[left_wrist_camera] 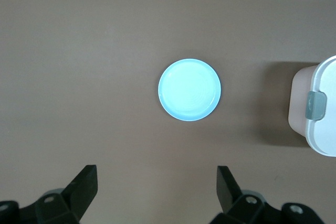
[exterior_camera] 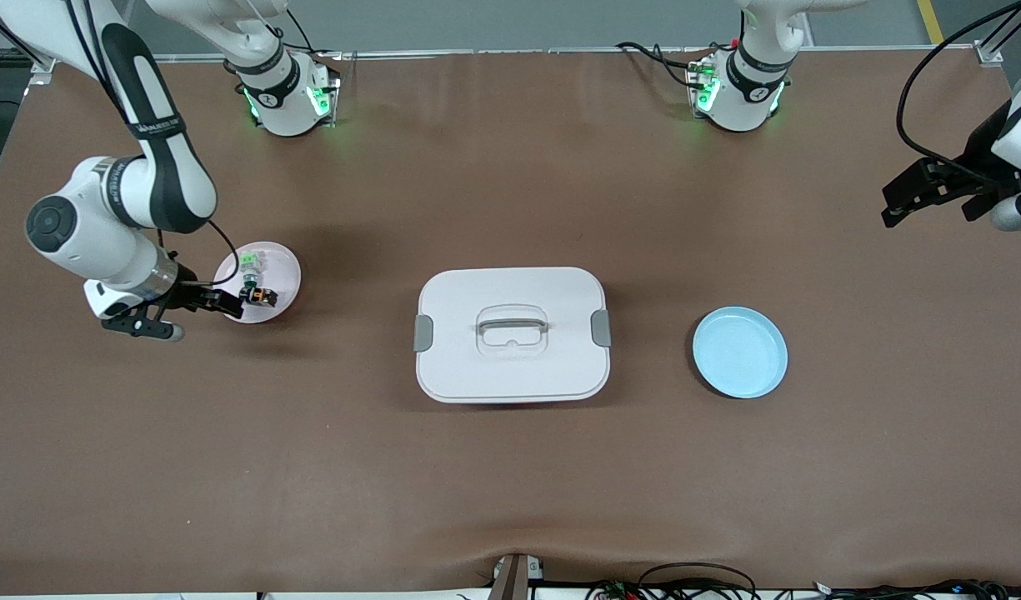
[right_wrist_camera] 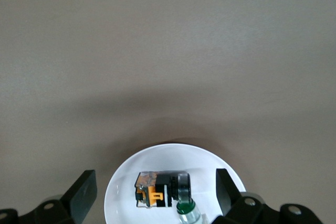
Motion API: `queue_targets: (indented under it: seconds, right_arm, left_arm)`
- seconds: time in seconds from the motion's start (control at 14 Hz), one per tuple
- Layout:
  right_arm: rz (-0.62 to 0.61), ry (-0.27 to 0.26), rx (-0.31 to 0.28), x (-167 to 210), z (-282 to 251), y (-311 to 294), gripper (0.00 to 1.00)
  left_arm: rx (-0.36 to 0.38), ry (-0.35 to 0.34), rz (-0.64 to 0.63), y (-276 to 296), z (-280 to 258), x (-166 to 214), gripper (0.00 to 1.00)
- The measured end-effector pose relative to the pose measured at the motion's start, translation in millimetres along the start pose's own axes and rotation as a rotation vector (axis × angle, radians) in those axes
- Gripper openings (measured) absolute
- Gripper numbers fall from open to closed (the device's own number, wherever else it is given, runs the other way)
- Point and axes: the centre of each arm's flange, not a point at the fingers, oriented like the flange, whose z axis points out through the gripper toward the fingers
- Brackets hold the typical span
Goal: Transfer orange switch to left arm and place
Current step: 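Move the right gripper down over the orange switch on the white plate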
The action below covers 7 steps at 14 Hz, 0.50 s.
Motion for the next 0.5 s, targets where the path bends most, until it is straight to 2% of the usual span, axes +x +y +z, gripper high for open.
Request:
queue_targets:
  seconds: [0.36,0.5]
  right_arm:
    - [0.005,0.029,-0.004,-16,21,4,1.00]
    - [0.008,0.024,-0.008,-26,33,7,1.00]
  left_arm:
    - [0.000,-0.001,0.003,2,1,0,1.00]
    - [0.000,-0.002,0.004,2,1,0,1.00]
